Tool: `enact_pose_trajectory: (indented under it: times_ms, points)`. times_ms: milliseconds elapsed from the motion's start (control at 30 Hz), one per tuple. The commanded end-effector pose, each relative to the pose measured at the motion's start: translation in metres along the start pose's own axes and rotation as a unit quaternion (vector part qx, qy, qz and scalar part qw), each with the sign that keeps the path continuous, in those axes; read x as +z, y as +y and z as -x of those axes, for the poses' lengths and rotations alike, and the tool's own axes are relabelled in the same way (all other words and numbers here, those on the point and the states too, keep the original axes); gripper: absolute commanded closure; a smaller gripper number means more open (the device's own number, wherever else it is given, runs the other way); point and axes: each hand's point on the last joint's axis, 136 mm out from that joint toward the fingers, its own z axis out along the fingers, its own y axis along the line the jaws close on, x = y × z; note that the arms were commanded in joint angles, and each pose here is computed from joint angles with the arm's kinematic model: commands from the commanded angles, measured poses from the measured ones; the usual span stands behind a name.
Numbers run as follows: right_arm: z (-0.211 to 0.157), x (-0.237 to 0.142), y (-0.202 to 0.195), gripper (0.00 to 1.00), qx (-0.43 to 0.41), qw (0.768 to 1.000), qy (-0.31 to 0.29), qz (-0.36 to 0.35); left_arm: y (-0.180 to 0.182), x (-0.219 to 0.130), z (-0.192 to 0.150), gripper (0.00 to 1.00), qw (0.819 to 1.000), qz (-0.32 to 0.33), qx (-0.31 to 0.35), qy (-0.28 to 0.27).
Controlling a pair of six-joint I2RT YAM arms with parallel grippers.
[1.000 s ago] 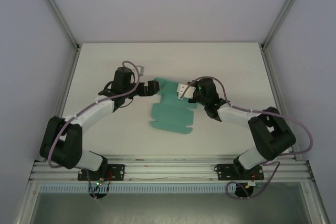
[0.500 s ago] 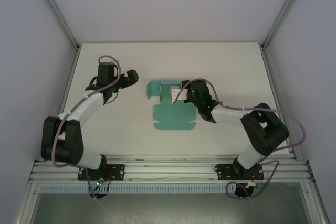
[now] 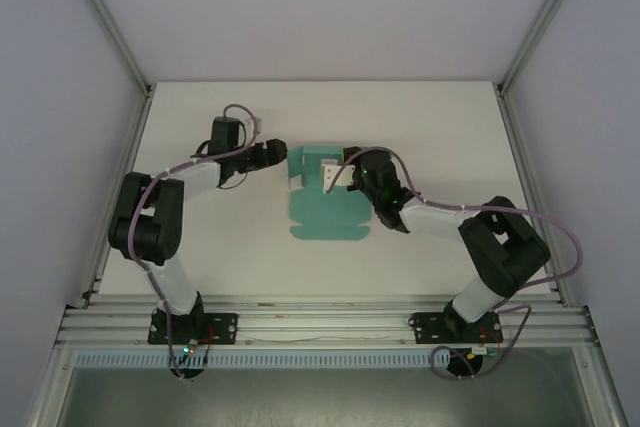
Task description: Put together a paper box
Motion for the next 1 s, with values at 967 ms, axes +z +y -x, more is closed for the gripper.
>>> enact_pose_trajectory:
  times_ms: [967]
  points:
    - [-0.009, 0.014, 0.001, 1.00, -0.012, 0.999, 0.049, 0.008, -0.064, 0.016, -0.033, 0.38, 0.978, -0.077, 0.193, -0.018]
